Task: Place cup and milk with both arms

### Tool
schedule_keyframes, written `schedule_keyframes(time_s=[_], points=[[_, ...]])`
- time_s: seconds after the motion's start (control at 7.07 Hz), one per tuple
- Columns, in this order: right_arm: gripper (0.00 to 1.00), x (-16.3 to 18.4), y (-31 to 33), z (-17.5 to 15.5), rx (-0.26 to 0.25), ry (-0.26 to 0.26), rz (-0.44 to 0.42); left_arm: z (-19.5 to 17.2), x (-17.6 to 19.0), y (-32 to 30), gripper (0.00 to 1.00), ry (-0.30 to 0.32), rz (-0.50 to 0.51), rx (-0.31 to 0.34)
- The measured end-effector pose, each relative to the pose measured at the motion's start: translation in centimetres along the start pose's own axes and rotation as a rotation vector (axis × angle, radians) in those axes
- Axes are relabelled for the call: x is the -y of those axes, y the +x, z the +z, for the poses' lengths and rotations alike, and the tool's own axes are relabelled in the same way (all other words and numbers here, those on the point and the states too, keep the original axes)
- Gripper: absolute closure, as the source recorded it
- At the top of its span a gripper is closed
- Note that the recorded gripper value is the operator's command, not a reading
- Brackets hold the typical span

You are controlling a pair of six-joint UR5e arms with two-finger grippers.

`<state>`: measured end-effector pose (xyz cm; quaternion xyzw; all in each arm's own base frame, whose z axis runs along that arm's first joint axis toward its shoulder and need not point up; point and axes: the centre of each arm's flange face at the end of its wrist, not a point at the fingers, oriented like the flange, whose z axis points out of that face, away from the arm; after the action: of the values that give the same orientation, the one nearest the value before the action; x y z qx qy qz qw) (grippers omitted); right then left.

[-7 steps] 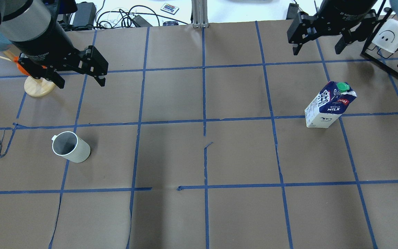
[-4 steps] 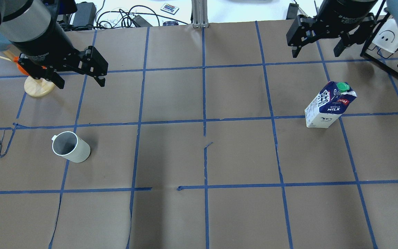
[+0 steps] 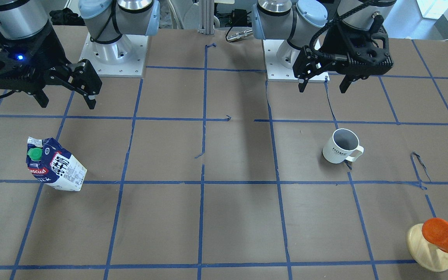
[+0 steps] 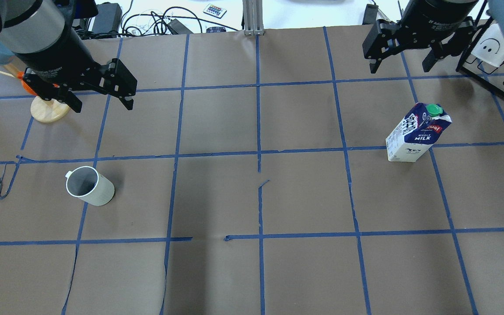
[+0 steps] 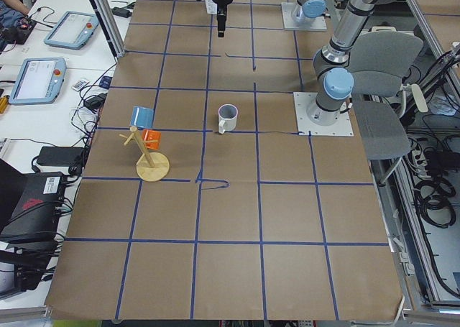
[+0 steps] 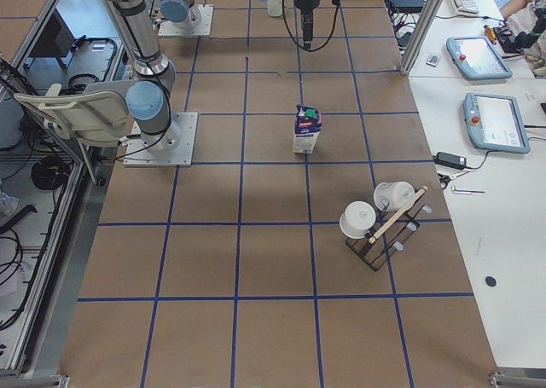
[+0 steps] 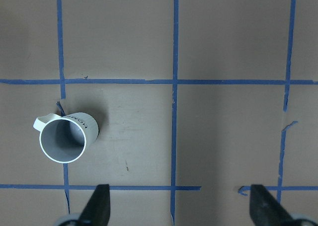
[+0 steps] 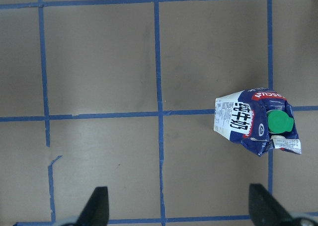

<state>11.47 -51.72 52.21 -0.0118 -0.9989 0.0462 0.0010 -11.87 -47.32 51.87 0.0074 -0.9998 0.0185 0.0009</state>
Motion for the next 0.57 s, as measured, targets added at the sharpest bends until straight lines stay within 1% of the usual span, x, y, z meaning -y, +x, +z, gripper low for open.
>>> schedule_keyframes(time_s=[0.57], points=[[0.00,0.09,0.14,0.03,0.001,0.001,-0.002,0.05,-0.01,0.02,0.00,-0.001,0.000,0.000]])
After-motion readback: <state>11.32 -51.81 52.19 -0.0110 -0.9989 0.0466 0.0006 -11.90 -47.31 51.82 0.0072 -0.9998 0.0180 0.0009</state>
